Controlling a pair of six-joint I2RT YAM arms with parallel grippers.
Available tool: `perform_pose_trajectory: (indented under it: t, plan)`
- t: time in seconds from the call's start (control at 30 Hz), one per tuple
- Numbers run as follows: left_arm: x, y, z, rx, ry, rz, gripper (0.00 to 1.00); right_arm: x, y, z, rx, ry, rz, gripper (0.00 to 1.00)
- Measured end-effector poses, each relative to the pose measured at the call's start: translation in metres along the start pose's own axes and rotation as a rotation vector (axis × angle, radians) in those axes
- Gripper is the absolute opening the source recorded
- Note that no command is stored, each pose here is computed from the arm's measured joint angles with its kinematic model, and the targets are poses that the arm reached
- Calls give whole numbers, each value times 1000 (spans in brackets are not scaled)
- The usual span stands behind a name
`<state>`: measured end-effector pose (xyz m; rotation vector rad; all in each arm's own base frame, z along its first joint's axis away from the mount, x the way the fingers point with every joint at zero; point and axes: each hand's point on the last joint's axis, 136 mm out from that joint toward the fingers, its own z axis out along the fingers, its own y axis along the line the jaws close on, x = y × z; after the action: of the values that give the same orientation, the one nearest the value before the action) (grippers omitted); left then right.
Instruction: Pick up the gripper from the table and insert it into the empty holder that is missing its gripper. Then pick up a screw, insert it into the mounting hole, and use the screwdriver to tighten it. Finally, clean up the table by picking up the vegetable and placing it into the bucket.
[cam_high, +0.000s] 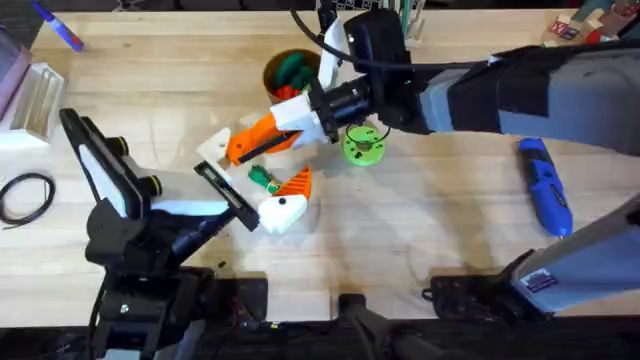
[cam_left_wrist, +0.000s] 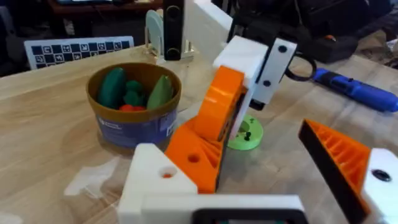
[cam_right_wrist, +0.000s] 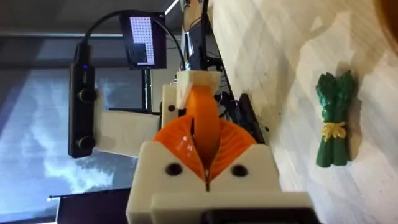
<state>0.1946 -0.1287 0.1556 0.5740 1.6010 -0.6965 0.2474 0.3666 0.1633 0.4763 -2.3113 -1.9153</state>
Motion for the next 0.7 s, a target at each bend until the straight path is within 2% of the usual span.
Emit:
perform_pose_trajectory:
  t: [0.27, 0.43, 0.7]
  plan:
    - [0, -9, 0, 54, -1, 52, 986, 4, 2, -7, -50, 42, -63, 7]
    - [-1, -22, -2, 124, -8, 76, 986, 5, 0, -17, -80, 60, -76, 6]
    - [1, -33, -3, 195, -4, 47, 986, 8, -3, -23, -92, 76, 2, 6]
